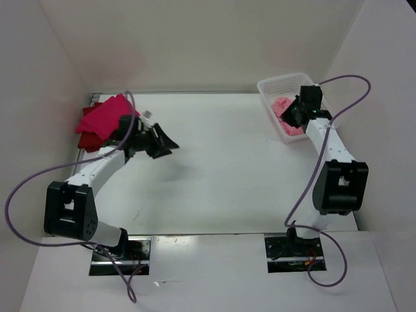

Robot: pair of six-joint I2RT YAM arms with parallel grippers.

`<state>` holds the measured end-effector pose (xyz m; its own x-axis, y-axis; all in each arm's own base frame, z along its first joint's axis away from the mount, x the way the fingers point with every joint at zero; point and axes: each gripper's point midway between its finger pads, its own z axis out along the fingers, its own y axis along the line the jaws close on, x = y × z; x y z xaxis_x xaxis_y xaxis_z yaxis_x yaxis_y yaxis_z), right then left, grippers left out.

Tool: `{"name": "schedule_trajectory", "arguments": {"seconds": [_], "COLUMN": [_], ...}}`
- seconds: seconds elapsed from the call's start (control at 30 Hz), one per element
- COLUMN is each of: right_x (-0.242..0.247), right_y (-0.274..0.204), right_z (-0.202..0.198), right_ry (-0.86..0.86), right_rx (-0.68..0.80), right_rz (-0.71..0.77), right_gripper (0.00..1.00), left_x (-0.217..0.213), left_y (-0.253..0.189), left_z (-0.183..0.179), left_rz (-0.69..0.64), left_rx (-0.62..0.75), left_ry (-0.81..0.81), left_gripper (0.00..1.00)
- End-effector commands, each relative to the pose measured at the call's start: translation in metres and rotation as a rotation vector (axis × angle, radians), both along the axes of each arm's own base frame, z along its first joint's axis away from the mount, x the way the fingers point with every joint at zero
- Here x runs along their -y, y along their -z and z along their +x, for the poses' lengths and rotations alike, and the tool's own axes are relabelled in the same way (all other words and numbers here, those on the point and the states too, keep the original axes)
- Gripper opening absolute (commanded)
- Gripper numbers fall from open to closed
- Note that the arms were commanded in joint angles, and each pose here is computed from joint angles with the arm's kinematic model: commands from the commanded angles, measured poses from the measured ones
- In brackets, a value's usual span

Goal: Fold and stack the t-shirts
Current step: Grab crumpled tshirt from bin with the right arm

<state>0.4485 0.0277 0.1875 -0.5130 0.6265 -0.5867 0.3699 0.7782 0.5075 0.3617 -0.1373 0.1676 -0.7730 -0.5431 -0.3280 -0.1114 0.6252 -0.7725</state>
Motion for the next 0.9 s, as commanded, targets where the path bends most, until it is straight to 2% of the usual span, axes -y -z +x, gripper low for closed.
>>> {"name": "schedule_trajectory", "arguments": {"seconds": [0.0,0.03,0.1,0.13,0.2,0.23,0.4,0.5,0.53,0.63,0.67,0.7,0.73,0.77,0.87], "right_x": [0.082,0.092,0.117,0.119,0.128,0.129,0.131,0.128,0.126,0.123,0.122,0.115,0.115,0.112,0.11], "right_y": [0.016,0.014,0.043,0.037,0.058,0.053,0.058,0.077,0.089,0.098,0.098,0.101,0.09,0.086,0.051], "right_z": [0.022,0.03,0.04,0.052,0.063,0.072,0.105,0.115,0.118,0.118,0.118,0.118,0.119,0.119,0.121], "right_ry": [0.213,0.226,0.276,0.278,0.3,0.31,0.304,0.278,0.266,0.256,0.248,0.232,0.233,0.224,0.224], "right_rx": [-0.052,-0.045,-0.107,-0.086,-0.122,-0.105,-0.075,-0.112,-0.129,-0.15,-0.149,-0.151,-0.124,-0.112,-0.04], "right_rz": [-0.173,-0.18,-0.191,-0.191,-0.191,-0.183,-0.163,-0.142,-0.132,-0.122,-0.115,-0.109,-0.111,-0.102,-0.091], "right_gripper": [0.23,0.37,0.47,0.54,0.58,0.62,0.66,0.68,0.66,0.45,0.33,0.28,0.24,0.14,0.02], "left_x": [0.05,0.074,0.092,0.106,0.115,0.12,0.143,0.149,0.149,0.15,0.149,0.149,0.149,0.149,0.151], "left_y": [0.037,0.042,0.049,0.053,0.063,0.062,0.062,0.07,0.074,0.076,0.077,0.077,0.076,0.075,0.073], "left_z": [-0.04,-0.058,-0.072,-0.081,-0.088,-0.089,-0.096,-0.103,-0.103,-0.105,-0.104,-0.104,-0.101,-0.101,-0.095], "left_rz": [0.024,0.022,0.026,0.029,0.036,0.03,0.038,0.039,0.041,0.033,0.04,0.04,0.046,0.046,0.051], "left_rx": [-0.065,-0.084,-0.097,-0.096,-0.128,-0.126,-0.112,-0.139,-0.151,-0.169,-0.167,-0.167,-0.164,-0.164,-0.156], "left_ry": [0.212,0.293,0.355,0.401,0.431,0.449,0.533,0.561,0.561,0.561,0.555,0.555,0.549,0.549,0.543], "left_gripper": [0.54,0.5,0.45,0.42,0.4,0.39,0.39,0.41,0.41,0.41,0.41,0.41,0.41,0.41,0.41]}}
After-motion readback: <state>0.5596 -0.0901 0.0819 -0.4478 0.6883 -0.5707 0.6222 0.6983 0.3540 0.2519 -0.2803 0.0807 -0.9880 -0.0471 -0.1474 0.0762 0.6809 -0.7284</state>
